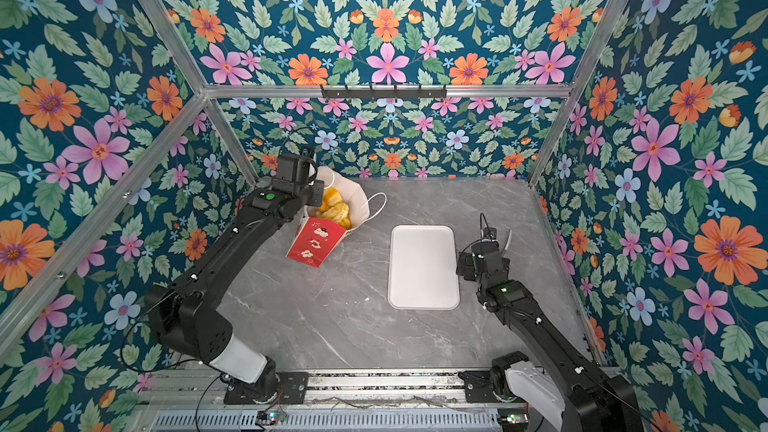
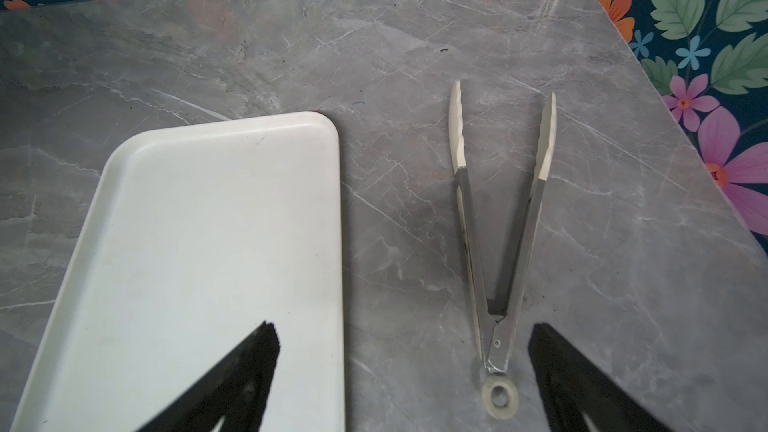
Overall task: Take the fake bread out of the paper bag
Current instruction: 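Grasp the bag rim with the left gripper and tip the bag over toward the tray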
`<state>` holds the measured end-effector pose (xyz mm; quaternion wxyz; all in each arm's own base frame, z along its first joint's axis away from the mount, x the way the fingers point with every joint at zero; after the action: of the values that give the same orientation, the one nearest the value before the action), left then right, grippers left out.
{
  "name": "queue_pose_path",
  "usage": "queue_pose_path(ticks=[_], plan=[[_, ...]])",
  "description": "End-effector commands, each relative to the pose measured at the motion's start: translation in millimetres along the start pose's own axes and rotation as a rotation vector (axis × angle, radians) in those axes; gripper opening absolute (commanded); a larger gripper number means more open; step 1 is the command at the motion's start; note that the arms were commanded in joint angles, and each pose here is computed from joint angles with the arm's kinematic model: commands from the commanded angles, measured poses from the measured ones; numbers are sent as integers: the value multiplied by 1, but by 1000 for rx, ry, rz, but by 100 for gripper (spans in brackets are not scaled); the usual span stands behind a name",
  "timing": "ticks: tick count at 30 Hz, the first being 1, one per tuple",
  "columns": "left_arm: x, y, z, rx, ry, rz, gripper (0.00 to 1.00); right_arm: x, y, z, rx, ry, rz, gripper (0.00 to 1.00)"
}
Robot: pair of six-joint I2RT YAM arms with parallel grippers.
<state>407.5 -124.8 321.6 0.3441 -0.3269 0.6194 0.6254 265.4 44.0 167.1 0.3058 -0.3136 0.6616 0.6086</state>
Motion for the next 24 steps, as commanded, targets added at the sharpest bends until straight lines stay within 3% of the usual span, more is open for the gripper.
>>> queue_pose_path(ticks=[1, 14, 24], plan=[[-12, 1, -12, 73, 46, -73, 0, -1, 2, 0, -8, -22, -8, 95], [7, 24, -79, 271, 95, -106, 0, -5, 11, 10, -103, -68, -2, 95], [54, 14, -139, 367, 99, -64, 0, -1, 11, 17, -157, -95, 41, 95]])
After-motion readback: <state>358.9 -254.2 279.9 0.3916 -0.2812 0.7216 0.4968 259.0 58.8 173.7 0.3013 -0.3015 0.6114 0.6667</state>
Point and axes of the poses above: each gripper's point midway between its finger pads, its own y axis back along the fingers, its own z axis along the line the jaws close on, x = y × z, the point moved 5 cm from there along y, back along the fingers, and after that the axes turned 10 degrees about y, right-handed, at the moved point
